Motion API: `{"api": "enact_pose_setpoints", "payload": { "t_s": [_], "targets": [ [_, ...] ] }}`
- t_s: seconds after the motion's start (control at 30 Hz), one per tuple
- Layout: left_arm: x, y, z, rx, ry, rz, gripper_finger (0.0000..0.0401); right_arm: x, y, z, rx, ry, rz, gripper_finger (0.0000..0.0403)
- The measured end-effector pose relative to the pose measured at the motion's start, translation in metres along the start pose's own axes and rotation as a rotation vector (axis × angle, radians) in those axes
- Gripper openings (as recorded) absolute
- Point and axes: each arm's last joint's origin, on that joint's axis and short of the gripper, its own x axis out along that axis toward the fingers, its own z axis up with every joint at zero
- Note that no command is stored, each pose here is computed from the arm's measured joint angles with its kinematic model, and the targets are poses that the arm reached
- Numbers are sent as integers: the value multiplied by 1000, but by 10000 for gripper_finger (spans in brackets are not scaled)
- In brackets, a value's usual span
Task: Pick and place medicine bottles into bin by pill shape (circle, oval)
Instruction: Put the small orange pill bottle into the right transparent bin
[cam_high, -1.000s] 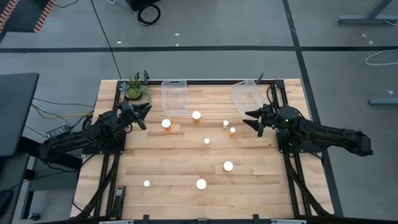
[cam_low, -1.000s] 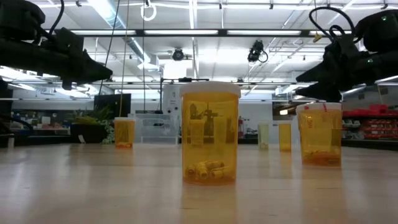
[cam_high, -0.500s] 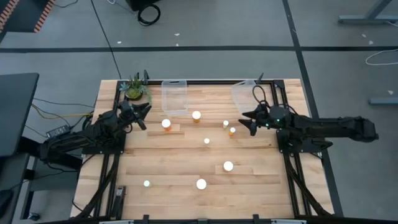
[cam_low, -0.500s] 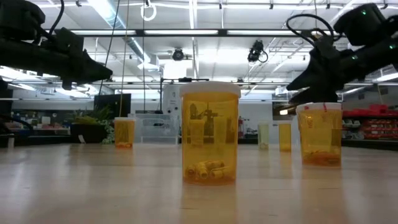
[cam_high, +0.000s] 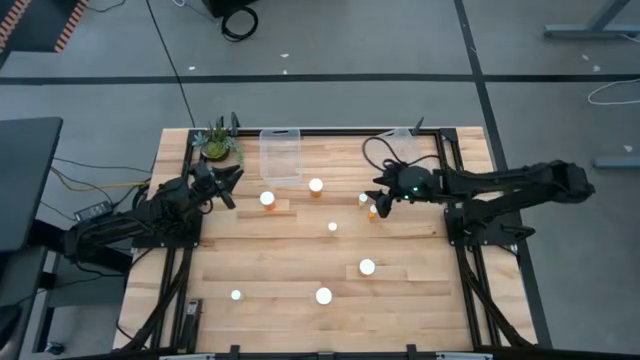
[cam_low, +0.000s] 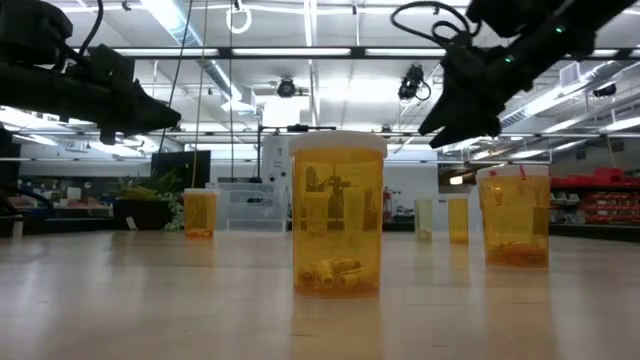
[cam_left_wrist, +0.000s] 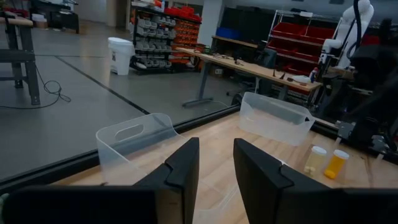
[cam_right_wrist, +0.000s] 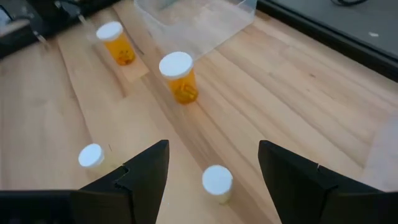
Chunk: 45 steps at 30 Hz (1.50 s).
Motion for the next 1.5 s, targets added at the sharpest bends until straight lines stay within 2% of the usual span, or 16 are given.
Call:
{"api": "enact_pose_setpoints", "payload": {
  "t_s": [0.5, 0.83, 1.07, 1.5],
  "targets": [
    [0, 0, 0, 1, 1, 0, 107, 34, 35, 50, -61, 244, -109, 254],
    [0, 0, 0, 1, 1, 0, 107, 47, 54, 76, -76, 299, -130, 254],
    [0, 0, 0, 1, 1, 1, 107, 43, 62, 82, -66, 322, -136, 254],
    [0, 0, 0, 1, 1, 1, 107, 38, 57, 74, -2, 431, -191, 255]
  ]
}}
